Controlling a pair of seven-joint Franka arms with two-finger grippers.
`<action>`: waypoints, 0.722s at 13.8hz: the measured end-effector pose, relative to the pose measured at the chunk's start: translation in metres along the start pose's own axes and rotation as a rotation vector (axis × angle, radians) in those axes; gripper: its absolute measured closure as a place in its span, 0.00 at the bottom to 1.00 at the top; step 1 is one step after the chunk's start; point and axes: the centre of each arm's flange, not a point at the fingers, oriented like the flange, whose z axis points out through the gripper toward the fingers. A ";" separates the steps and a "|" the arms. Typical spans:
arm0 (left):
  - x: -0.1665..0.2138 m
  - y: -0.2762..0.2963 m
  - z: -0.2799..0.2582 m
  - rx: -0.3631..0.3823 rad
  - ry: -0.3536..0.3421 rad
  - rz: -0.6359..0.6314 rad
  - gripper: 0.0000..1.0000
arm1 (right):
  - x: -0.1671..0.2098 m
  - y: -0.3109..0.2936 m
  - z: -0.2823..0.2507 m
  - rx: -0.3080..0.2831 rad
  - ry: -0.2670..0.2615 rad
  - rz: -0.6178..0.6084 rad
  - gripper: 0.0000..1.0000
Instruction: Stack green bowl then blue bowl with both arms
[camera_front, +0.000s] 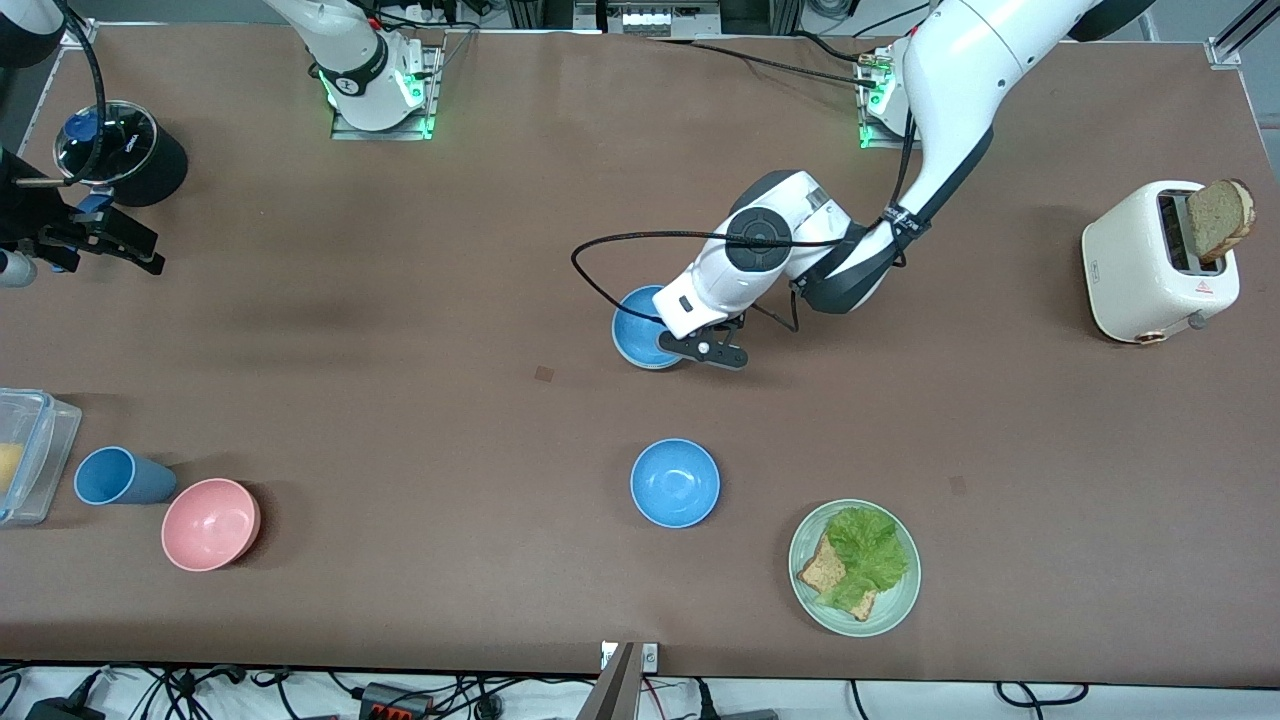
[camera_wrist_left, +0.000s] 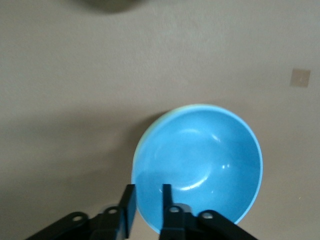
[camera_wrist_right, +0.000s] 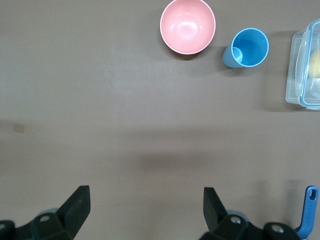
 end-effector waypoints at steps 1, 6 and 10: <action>0.004 -0.001 -0.005 -0.003 0.008 -0.007 0.68 | 0.000 0.000 0.000 0.000 0.000 0.000 0.00; 0.040 -0.040 -0.065 0.025 -0.019 -0.089 0.61 | 0.000 0.000 0.000 -0.001 0.000 0.000 0.00; 0.065 -0.099 -0.126 -0.035 0.012 -0.112 0.59 | 0.000 0.001 0.000 -0.001 0.000 0.001 0.00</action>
